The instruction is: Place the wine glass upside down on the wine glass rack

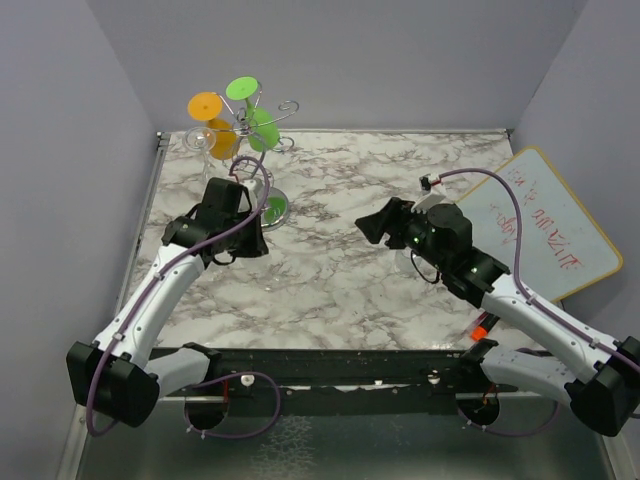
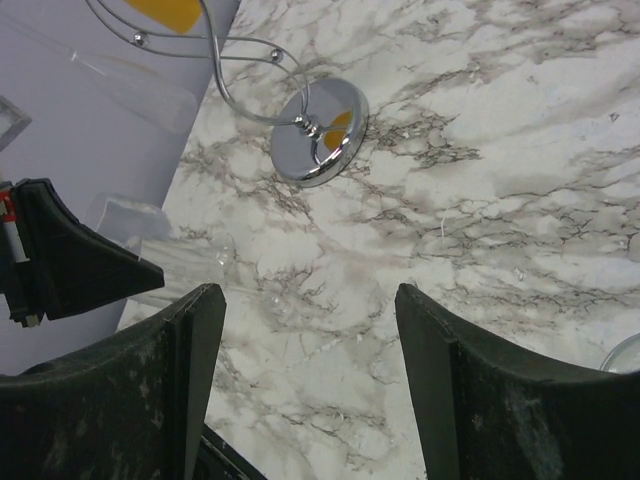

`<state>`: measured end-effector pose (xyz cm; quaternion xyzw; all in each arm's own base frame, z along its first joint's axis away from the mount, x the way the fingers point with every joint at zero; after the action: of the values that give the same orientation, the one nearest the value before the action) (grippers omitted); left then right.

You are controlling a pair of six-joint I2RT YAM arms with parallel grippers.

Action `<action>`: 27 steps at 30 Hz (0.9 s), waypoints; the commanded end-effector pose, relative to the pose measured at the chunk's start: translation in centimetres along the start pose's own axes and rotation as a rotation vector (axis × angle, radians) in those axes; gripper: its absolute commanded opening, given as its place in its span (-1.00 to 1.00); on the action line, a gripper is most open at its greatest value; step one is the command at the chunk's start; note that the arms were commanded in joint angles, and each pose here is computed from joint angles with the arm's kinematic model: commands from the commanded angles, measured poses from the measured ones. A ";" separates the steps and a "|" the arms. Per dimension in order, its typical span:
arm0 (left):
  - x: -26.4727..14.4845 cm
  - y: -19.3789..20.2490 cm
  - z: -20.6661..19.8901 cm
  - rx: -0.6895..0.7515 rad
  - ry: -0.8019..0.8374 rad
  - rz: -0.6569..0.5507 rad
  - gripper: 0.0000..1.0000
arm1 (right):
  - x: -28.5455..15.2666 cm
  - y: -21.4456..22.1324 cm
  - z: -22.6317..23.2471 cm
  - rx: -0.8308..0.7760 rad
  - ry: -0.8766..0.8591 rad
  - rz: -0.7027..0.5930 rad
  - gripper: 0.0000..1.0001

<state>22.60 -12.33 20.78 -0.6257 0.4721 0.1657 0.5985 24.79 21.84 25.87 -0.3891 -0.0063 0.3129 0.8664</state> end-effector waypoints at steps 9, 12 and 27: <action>-4.2 -4.3 -3.7 -0.095 0.125 -0.248 -1.00 | -0.4 0.5 1.6 0.306 0.006 0.051 0.31; -4.2 -5.2 -4.3 -0.157 0.170 -0.348 -1.00 | -0.3 0.5 1.7 0.387 0.012 0.045 0.30; -6.0 -9.1 -5.5 -0.295 0.362 -0.873 -1.00 | 1.8 0.4 5.9 0.675 -0.127 0.090 0.41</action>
<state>23.90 -16.35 26.18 -0.8254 0.3220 -0.0224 0.4632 24.86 25.62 27.71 -0.1154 0.0760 0.3428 0.9292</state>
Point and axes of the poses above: each gripper's point midway between its finger pads, its own x axis out along the fingers, its own z axis along the line the jaws close on, y = z × x, the point moved 4 cm from there along -x, back along the fingers, and after that the axes turned 10 degrees about x, right-handed, at the moved point
